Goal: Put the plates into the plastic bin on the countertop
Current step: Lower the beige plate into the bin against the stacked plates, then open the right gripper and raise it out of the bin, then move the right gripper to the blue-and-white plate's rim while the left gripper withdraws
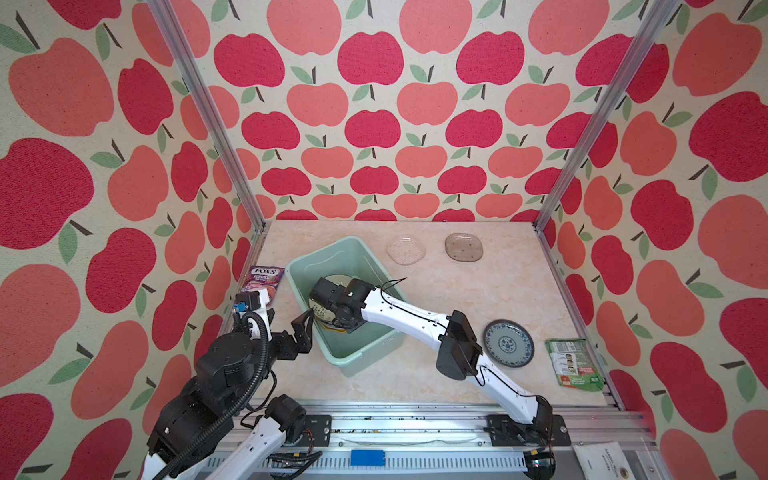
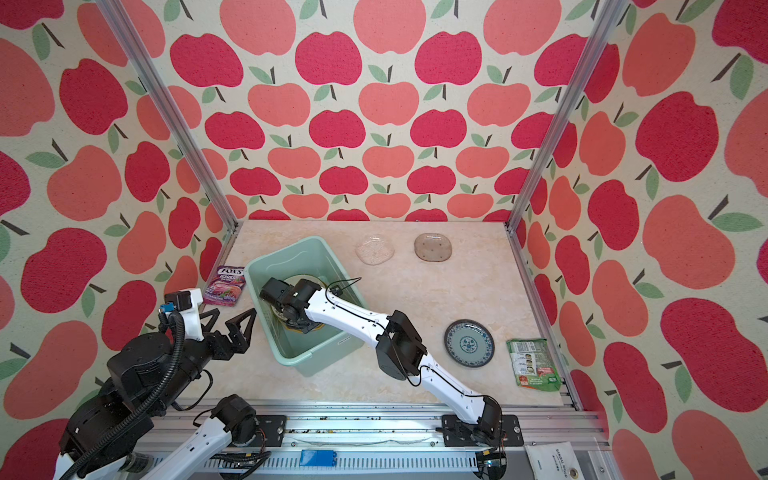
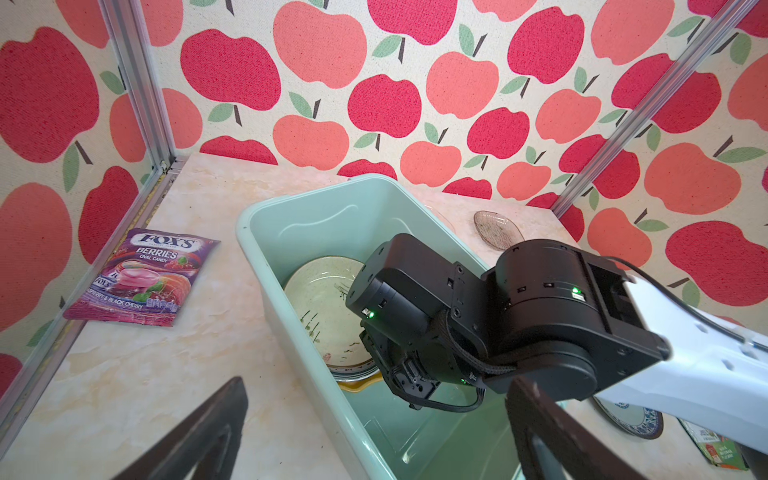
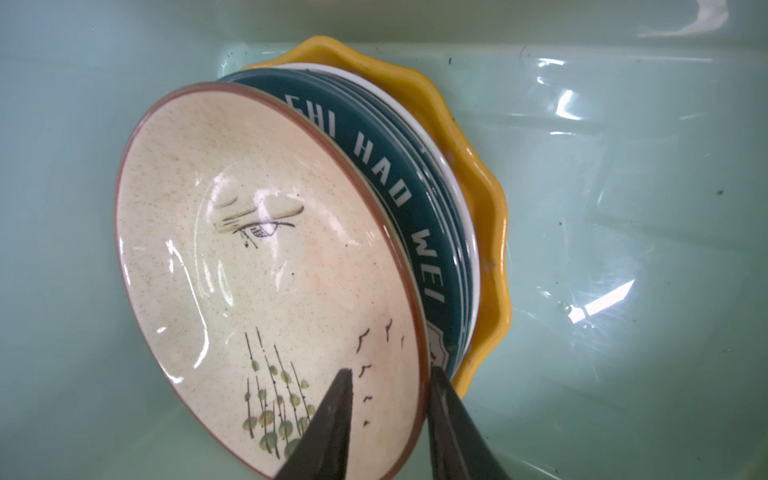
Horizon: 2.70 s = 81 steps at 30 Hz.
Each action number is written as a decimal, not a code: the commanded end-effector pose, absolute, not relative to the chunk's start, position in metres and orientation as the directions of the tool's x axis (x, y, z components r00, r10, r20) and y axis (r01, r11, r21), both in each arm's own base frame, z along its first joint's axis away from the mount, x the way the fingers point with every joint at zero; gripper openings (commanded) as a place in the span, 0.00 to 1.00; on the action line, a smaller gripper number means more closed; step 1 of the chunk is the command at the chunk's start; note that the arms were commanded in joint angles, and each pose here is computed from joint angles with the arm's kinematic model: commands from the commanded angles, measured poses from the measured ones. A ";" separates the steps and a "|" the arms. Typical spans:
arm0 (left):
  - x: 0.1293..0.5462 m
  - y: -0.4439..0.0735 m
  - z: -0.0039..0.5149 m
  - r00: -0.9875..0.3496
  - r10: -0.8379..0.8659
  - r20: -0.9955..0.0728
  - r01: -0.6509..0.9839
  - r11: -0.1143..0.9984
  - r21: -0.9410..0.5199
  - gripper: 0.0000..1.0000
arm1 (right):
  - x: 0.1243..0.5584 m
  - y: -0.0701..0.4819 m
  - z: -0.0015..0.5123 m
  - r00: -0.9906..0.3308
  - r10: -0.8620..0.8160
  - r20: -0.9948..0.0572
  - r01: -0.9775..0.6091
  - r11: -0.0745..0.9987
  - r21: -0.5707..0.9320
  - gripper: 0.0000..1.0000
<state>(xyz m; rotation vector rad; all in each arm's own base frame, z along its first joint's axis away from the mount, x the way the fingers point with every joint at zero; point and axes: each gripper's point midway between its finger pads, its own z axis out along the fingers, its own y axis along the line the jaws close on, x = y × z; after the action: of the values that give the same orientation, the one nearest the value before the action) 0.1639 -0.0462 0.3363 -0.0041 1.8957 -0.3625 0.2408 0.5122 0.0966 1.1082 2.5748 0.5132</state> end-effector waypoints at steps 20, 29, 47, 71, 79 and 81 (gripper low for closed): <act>0.153 -0.032 0.362 -0.307 -0.162 -0.938 0.160 0.963 -0.219 0.99 | 0.232 0.507 0.224 -0.796 0.547 -0.260 0.318 0.743 0.588 0.64; 0.142 -0.045 0.392 -0.300 -0.166 -0.939 0.262 0.933 -0.248 0.99 | 0.228 0.496 0.308 -0.821 0.235 -0.520 -0.123 0.816 0.564 0.63; 0.206 -0.190 0.399 -0.468 0.022 -0.883 0.562 0.779 -0.278 0.98 | 0.216 0.191 0.275 -0.877 0.142 -0.460 -0.159 0.817 0.554 0.59; 0.172 -0.463 0.278 -0.339 0.570 -0.749 0.884 0.466 -0.045 0.99 | 0.190 -0.007 0.083 -0.727 0.668 -0.160 0.600 0.731 0.324 0.80; 0.181 -0.465 0.281 -0.355 0.560 -0.749 0.888 0.453 -0.082 0.99 | 0.177 -0.039 0.058 -0.667 0.732 -0.138 0.717 0.681 0.150 0.78; 0.183 -0.464 0.284 -0.357 0.557 -0.750 0.886 0.455 -0.084 0.99 | 0.178 -0.040 0.051 -0.669 0.732 -0.130 0.719 0.681 0.141 0.78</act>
<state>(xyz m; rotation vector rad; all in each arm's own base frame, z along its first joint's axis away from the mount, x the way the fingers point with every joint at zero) 0.1786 -0.4574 0.2743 1.1914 2.0808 -0.6200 0.1815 -0.0303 0.0608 1.1345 2.7191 0.1956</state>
